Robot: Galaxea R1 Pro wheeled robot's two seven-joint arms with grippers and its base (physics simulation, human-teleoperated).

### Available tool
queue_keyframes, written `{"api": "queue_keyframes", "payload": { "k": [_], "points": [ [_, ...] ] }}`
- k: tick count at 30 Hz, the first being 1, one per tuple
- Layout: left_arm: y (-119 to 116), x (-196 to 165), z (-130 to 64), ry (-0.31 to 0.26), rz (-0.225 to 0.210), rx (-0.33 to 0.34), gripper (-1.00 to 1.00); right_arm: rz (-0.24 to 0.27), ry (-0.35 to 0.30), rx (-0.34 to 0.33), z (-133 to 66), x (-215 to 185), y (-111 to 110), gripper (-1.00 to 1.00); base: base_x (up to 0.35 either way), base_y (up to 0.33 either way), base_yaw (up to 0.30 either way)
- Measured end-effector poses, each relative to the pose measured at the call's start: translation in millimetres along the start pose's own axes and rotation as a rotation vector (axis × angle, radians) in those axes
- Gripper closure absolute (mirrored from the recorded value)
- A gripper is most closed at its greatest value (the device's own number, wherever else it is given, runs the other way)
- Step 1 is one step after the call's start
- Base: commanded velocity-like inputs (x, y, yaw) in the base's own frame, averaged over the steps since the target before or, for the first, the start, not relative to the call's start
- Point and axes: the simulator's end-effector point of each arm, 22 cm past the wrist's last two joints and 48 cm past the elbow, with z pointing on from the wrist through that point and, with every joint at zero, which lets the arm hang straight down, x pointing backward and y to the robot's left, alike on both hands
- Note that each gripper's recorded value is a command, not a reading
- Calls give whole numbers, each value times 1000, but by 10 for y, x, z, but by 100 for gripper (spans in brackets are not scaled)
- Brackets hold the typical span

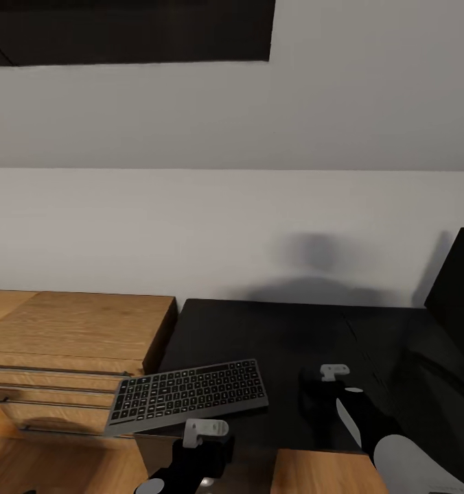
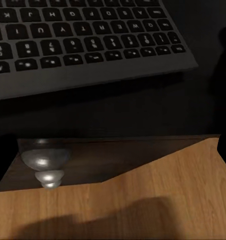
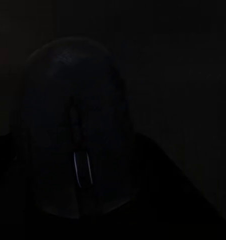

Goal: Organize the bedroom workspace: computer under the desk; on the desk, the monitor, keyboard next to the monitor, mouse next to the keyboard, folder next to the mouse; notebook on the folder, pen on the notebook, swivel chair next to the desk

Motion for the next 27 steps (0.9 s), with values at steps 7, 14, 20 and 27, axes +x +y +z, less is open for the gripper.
{"api": "queue_keyframes", "payload": {
  "k": [7,14,20,27],
  "points": [
    [-1,5,3,1,0,0,-100,1,-1,-3,2,-4,21,100,0,36,0],
    [2,29,11,7,0,-1,-100,5,-1,-12,5,-7,74,100,0,2,0],
    [2,36,14,8,0,-1,-100,12,13,-13,12,60,78,-100,0,0,0],
    [-23,-25,-52,9,0,-1,-100,11,28,-13,-55,65,80,-100,0,0,0]
  ]
}}
